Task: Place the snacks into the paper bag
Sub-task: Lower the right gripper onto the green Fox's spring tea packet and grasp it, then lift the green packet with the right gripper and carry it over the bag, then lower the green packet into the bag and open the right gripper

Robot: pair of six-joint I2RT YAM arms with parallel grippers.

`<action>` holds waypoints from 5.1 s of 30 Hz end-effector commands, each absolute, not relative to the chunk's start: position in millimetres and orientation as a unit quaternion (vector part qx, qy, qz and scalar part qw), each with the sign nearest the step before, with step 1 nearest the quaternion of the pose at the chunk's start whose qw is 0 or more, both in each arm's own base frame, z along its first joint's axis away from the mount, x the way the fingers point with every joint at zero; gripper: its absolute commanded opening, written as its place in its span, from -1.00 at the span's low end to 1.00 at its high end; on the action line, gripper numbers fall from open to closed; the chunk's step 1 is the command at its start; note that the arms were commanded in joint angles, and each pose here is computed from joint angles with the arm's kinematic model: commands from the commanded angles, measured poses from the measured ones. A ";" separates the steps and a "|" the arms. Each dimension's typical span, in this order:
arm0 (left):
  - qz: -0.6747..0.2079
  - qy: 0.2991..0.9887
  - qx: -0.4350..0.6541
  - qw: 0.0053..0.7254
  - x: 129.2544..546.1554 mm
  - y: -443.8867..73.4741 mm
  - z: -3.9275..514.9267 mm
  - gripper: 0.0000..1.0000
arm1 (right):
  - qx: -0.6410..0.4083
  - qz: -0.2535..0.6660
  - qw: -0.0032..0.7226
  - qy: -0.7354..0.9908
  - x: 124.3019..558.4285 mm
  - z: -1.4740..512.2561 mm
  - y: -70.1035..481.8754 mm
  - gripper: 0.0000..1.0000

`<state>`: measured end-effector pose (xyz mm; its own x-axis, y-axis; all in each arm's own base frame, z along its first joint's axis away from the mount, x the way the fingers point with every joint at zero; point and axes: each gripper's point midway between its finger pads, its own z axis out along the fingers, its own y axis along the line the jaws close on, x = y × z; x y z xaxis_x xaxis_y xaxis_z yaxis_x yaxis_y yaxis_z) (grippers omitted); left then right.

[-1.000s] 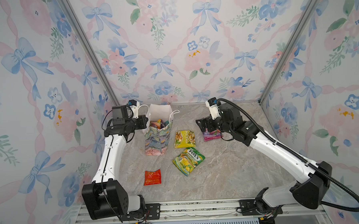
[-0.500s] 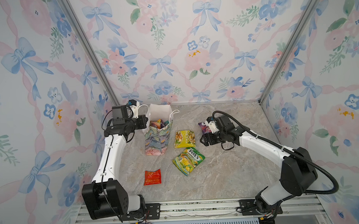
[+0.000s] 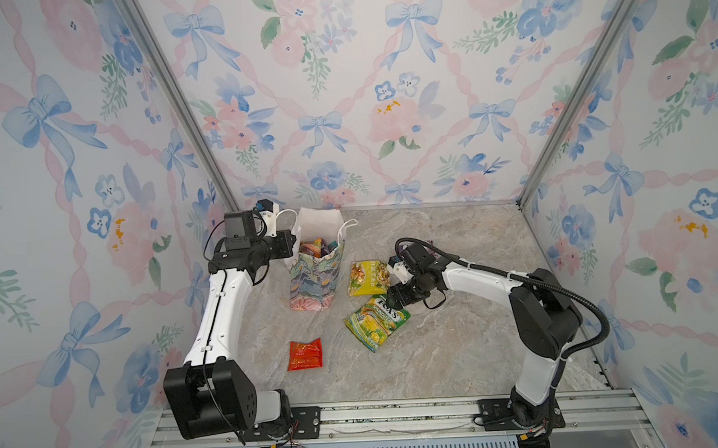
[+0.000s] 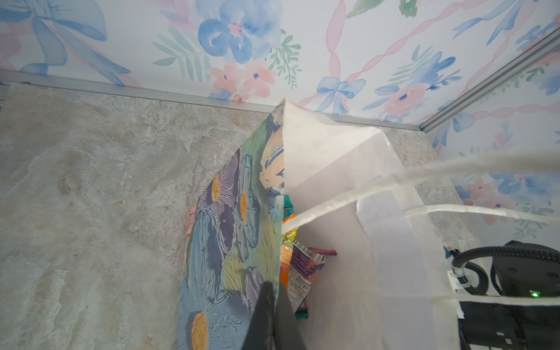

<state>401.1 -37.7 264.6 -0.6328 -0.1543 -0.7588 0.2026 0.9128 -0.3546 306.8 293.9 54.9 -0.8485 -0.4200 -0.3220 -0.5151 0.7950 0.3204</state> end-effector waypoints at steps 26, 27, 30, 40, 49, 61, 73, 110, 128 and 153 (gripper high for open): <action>-0.207 0.880 0.003 0.427 395.2 -33.6 264.6 -1.00 | -0.322 0.131 0.120 0.930 291.8 21.2 319.8 -0.40; -0.206 0.880 0.004 0.427 395.3 -33.4 264.4 -1.00 | -0.322 0.132 0.120 0.930 291.8 22.2 320.4 -0.55; -0.207 0.880 0.004 0.427 395.4 -33.5 264.3 -1.00 | -0.325 0.136 0.126 0.927 291.6 26.7 322.7 -0.93; -0.208 0.881 0.003 0.426 395.6 -33.3 263.8 -1.00 | -0.348 0.151 0.170 0.909 285.0 74.0 332.5 -1.00; -0.208 0.880 0.003 0.426 395.8 -33.0 263.8 -1.00 | -0.353 0.181 0.230 0.889 274.6 145.3 333.2 -1.00; -0.208 0.879 0.003 0.428 395.5 -33.0 265.4 -1.00 | -0.345 0.180 0.305 0.869 273.7 215.4 315.2 -1.00; -0.208 0.879 0.003 0.429 395.3 -32.9 266.1 -1.00 | -0.317 0.146 0.426 0.835 308.1 308.9 296.9 -1.00; -0.210 0.881 -0.001 0.424 397.1 -29.9 262.5 -1.00 | -0.321 0.176 0.596 0.715 410.0 474.7 366.4 -1.00; -0.210 0.881 -0.002 0.425 397.4 -28.7 262.7 -1.00 | -0.437 0.176 0.539 0.698 388.4 408.1 437.4 -1.00; -0.211 0.880 -0.004 0.424 397.7 -27.7 262.4 -1.00 | -0.512 0.163 0.483 0.691 367.8 344.6 473.4 -1.00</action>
<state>400.5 -28.3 265.7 -0.6275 -0.1701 -0.7598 0.1830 0.9163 -0.3563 372.6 458.5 343.3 -0.0353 -0.5690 -0.8216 -0.8541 0.4440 -0.2708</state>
